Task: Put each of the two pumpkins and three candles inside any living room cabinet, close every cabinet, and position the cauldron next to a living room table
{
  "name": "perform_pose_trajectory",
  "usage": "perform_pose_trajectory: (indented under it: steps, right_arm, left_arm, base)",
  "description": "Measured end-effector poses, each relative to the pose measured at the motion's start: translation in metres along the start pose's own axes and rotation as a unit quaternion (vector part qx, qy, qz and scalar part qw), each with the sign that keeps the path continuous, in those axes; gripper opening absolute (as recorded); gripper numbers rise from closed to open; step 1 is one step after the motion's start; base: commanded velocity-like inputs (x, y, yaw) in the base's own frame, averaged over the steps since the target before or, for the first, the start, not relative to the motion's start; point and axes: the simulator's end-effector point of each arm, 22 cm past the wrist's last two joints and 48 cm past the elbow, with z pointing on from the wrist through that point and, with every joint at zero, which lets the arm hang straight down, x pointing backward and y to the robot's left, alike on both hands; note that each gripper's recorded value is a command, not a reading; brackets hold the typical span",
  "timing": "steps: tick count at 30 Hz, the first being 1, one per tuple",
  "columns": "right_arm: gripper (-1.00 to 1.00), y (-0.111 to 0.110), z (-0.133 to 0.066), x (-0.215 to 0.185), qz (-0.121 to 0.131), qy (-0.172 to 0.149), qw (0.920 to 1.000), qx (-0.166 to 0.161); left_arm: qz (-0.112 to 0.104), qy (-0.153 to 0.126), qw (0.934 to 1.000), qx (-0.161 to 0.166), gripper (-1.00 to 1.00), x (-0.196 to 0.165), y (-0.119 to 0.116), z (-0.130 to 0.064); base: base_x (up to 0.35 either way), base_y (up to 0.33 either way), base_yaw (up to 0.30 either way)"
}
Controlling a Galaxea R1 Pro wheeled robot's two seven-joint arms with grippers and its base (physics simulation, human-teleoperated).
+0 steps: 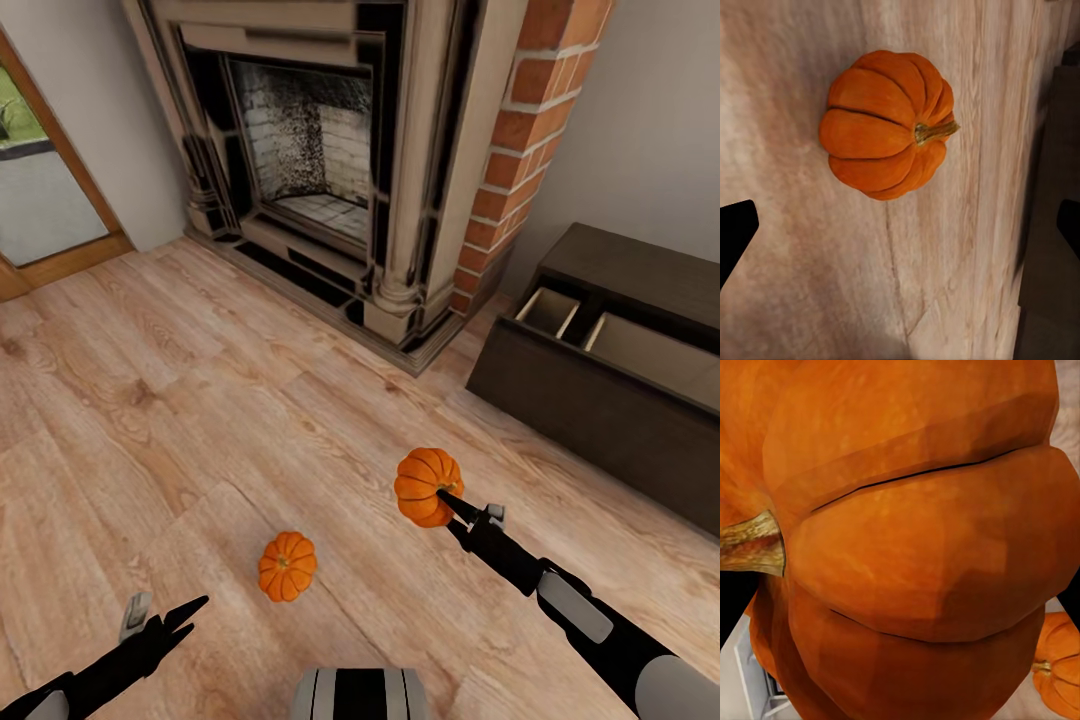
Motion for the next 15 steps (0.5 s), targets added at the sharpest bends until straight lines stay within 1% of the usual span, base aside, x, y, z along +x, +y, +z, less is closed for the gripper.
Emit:
perform_pose_trajectory:
  steps: [5,8,15]
  right_arm:
    - [-1.0,0.0001,0.0,-0.0004,0.0,0.0,1.0,0.0]
    - [-1.0,0.0004,0.0,-0.0007,0.0,-0.001,1.0,-0.001]
    - [-1.0,0.0007,-0.0001,-0.0008,-0.001,-0.001,1.0,-0.001]
  left_arm:
    - [0.0,0.0,1.0,0.0,1.0,0.0,0.0001,0.0]
    - [0.0,0.0,1.0,0.0,1.0,-0.0001,0.0,0.0]
    - [0.0,0.0,1.0,-0.001,1.0,-0.0001,0.0004,-0.0003]
  base:
    - [0.002,-0.165,0.0]
    - [0.02,-0.057,0.0]
    - [0.219,-0.012,0.0]
